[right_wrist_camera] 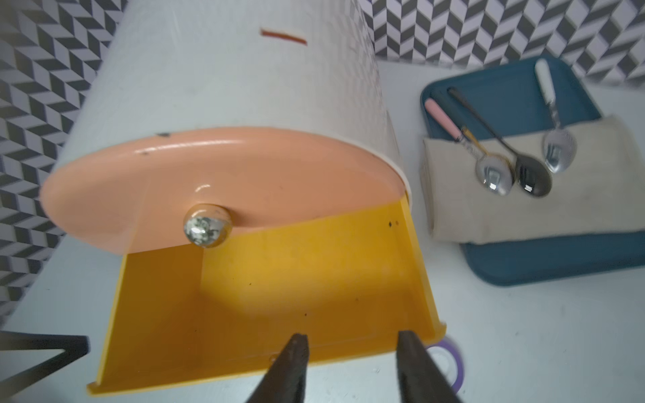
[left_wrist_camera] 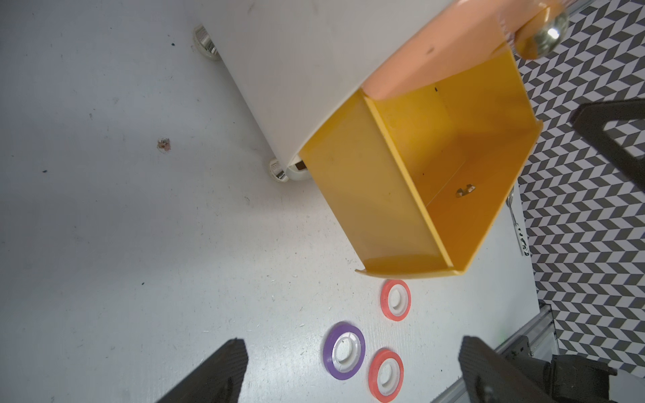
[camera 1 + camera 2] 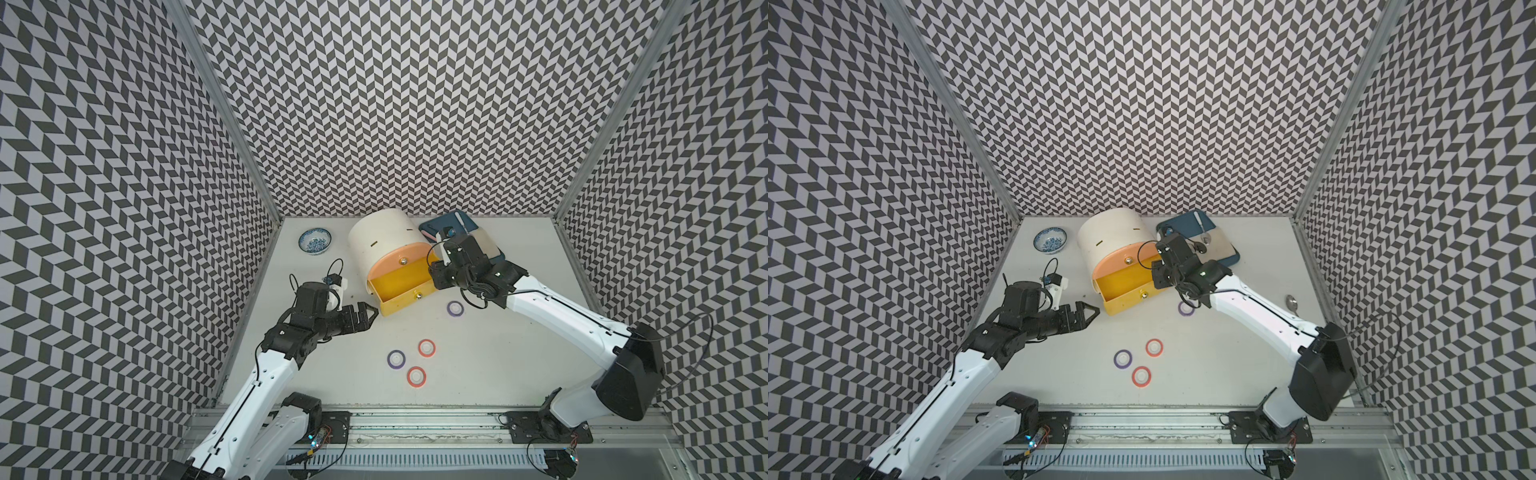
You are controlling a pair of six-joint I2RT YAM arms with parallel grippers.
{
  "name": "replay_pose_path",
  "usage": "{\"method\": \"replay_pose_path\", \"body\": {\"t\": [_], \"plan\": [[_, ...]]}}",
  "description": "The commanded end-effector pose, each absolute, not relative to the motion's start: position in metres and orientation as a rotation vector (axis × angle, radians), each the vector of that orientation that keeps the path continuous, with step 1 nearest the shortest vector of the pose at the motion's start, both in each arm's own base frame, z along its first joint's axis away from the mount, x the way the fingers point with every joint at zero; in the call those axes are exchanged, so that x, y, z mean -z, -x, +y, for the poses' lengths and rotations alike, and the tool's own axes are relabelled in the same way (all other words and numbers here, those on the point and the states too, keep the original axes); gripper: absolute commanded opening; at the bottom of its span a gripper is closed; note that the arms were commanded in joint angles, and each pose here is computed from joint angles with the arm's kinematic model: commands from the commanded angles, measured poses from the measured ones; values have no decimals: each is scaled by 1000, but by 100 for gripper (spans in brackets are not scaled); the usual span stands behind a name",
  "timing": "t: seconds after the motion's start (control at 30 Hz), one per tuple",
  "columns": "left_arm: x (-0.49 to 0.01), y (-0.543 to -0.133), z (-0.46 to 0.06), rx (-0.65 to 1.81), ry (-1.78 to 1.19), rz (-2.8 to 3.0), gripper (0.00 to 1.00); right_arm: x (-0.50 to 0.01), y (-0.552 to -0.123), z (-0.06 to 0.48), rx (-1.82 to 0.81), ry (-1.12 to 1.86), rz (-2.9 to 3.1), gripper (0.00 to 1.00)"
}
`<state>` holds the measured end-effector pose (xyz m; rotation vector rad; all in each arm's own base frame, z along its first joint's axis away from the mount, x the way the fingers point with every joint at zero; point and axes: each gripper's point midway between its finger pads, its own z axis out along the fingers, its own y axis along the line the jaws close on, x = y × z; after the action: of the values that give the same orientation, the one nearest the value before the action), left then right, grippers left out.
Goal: Place the transparent tape into the drawer according to color
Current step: Pick up the tape at the center of the board.
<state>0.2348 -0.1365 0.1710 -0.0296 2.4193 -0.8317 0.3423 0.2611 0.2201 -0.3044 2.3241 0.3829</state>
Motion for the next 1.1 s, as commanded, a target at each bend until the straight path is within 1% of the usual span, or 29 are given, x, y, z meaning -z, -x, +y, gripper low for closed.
{"method": "replay_pose_path", "body": {"t": [0.0,0.23,0.3,0.43,0.53,0.63,1.07], "plan": [[-168,-232,-135,822,37,2427,100,-223,-330,244,-430,290,2322,57],[-168,-232,-137,827,27,2430,100,-180,-320,198,-398,237,2427,87],[-168,-232,-137,830,21,2431,100,-167,-322,190,-364,233,2463,92],[-168,-232,-138,836,14,2430,100,-134,-327,179,-301,230,2562,90],[-168,-231,-139,839,9,2431,100,-109,-330,175,-250,235,2664,84],[-169,-230,-139,841,3,2429,100,-88,-334,171,-213,231,2717,82],[-171,-229,-142,860,-20,2421,100,-45,-330,172,-181,251,2820,75]]}}
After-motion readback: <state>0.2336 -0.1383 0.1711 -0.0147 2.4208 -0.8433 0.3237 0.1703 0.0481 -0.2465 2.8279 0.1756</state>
